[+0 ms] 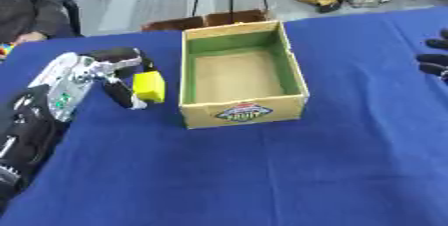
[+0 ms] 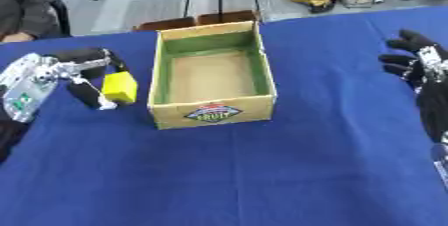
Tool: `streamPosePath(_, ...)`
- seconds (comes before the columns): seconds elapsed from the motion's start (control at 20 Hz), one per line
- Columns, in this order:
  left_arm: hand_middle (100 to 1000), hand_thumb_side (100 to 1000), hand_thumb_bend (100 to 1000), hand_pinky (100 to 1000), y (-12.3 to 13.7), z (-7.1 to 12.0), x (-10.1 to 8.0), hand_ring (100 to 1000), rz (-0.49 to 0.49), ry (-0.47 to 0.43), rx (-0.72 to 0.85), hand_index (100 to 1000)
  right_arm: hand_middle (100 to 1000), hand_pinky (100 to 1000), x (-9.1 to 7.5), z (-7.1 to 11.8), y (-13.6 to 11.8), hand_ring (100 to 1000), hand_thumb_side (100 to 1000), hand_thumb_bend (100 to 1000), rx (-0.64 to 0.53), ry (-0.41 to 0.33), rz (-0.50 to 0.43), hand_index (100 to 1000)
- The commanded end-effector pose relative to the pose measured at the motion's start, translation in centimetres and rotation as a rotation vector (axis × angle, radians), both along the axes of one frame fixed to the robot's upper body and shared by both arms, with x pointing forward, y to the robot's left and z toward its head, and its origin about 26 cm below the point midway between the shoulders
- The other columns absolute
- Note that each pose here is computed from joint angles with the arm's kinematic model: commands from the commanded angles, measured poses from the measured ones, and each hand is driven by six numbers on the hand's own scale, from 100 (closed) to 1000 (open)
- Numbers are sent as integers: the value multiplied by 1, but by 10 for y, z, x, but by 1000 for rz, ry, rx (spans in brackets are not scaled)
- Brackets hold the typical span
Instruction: Pick up objects on the table and place them in the box.
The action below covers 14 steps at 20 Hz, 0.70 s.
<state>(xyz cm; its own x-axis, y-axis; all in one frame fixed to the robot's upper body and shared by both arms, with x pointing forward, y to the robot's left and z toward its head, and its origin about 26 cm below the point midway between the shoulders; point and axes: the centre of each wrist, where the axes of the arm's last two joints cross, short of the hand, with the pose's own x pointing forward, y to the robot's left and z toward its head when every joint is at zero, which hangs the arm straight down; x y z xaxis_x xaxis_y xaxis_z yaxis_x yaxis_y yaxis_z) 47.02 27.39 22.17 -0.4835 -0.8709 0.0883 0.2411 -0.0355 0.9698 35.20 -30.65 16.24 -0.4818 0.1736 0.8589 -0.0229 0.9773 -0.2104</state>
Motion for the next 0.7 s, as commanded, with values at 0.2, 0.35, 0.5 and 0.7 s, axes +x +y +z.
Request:
streamPosePath(0.2,113,194,256,100,-23,50,2,100,-36,-119,-30,279,791,814,1,10,0,769,843,100,-27,-22,16,905)
streamPosePath(0.35,115,200,251,100,-40,55,5,100,-50,-137,-61,281,791,814,2,13,3,769,843,100,-34,-25,34,905)
streamPosePath(0.5,122,217,271,100,-52,54,9,104,-47,-144,-81,289,791,814,4,16,8,769,850,100,-41,-30,54,905)
streamPosePath(0.7,128,216,240,100,-66,42,16,109,-16,-134,-97,295,791,814,6,19,12,769,846,100,-48,-36,75,905)
